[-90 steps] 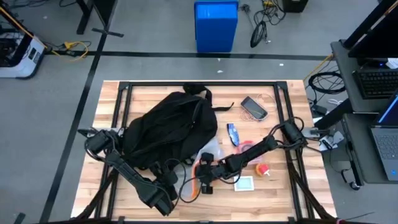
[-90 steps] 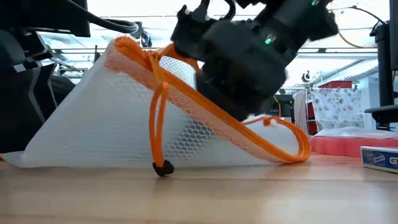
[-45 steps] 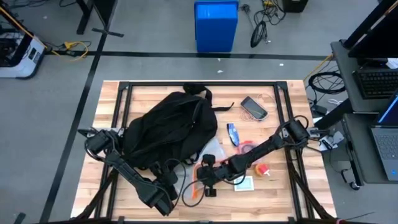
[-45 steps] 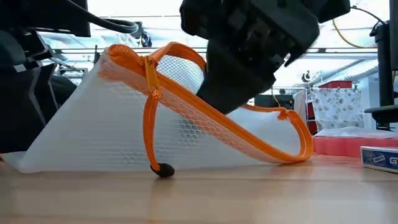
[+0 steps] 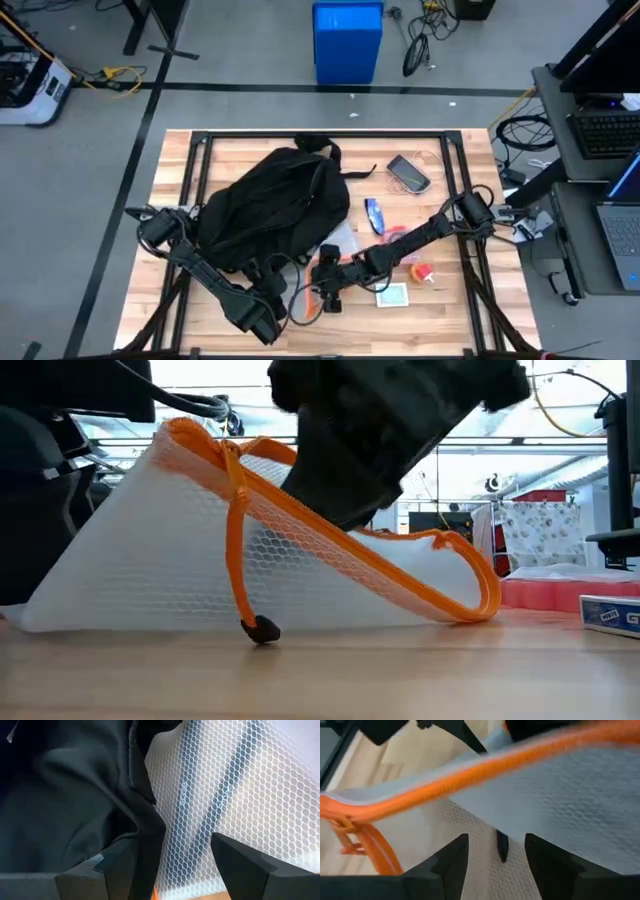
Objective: Unpack backpack
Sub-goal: Remove the black pen from the orange zip bag
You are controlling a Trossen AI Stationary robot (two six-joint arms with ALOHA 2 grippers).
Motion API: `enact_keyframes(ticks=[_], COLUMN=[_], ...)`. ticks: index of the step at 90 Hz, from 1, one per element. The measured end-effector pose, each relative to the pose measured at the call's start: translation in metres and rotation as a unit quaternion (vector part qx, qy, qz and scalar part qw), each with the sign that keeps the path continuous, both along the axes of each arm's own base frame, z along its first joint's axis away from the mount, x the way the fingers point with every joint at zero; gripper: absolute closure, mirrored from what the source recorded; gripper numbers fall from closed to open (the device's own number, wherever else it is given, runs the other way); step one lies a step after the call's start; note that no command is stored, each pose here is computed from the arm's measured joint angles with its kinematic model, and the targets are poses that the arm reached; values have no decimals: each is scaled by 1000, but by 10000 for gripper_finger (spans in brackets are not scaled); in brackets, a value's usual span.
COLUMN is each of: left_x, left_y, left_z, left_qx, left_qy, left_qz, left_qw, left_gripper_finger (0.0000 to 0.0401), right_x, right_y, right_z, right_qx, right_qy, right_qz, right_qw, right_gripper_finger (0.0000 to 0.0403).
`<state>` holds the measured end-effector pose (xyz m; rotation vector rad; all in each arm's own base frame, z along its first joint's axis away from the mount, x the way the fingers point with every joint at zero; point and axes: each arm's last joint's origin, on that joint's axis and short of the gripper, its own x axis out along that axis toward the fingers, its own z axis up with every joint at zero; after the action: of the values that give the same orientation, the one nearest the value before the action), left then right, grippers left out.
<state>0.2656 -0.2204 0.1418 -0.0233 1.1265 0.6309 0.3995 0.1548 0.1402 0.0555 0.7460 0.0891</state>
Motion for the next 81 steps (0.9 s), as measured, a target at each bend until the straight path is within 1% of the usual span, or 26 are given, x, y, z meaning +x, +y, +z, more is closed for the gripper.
enact_keyframes(ticks=[13, 38, 46, 49, 62, 69, 81], left_x=[2, 8, 8, 8, 2, -3, -12], left_y=[1, 8, 9, 9, 12, 13, 13], left_z=[0, 0, 0, 0, 3, 10, 26], left_qx=[-2, -1, -9, -10, -4, 1, 10], left_qy=[-3, -5, 1, 5, 16, 12, -22], left_qz=[3, 12, 19, 20, 56, 72, 88], left_qw=[1000, 1000, 1000, 1000, 998, 997, 996], left_gripper_finger=[161, 161, 161, 161, 161, 161, 161], right_x=[5, 5, 6, 7, 11, 11, 12], right_y=[1, 6, 6, 5, 4, 4, 1], right_z=[-6, -18, -26, -28, -37, -38, -39], right_qx=[14, -6, -10, -4, -2, -7, -12], right_qy=[-16, -11, -5, -4, -10, -13, -15], right_qz=[10, 31, 25, 23, 12, 2, -8], right_qw=[1000, 999, 1000, 1000, 1000, 1000, 1000], right_gripper_finger=[222, 222, 222, 222, 223, 233, 265])
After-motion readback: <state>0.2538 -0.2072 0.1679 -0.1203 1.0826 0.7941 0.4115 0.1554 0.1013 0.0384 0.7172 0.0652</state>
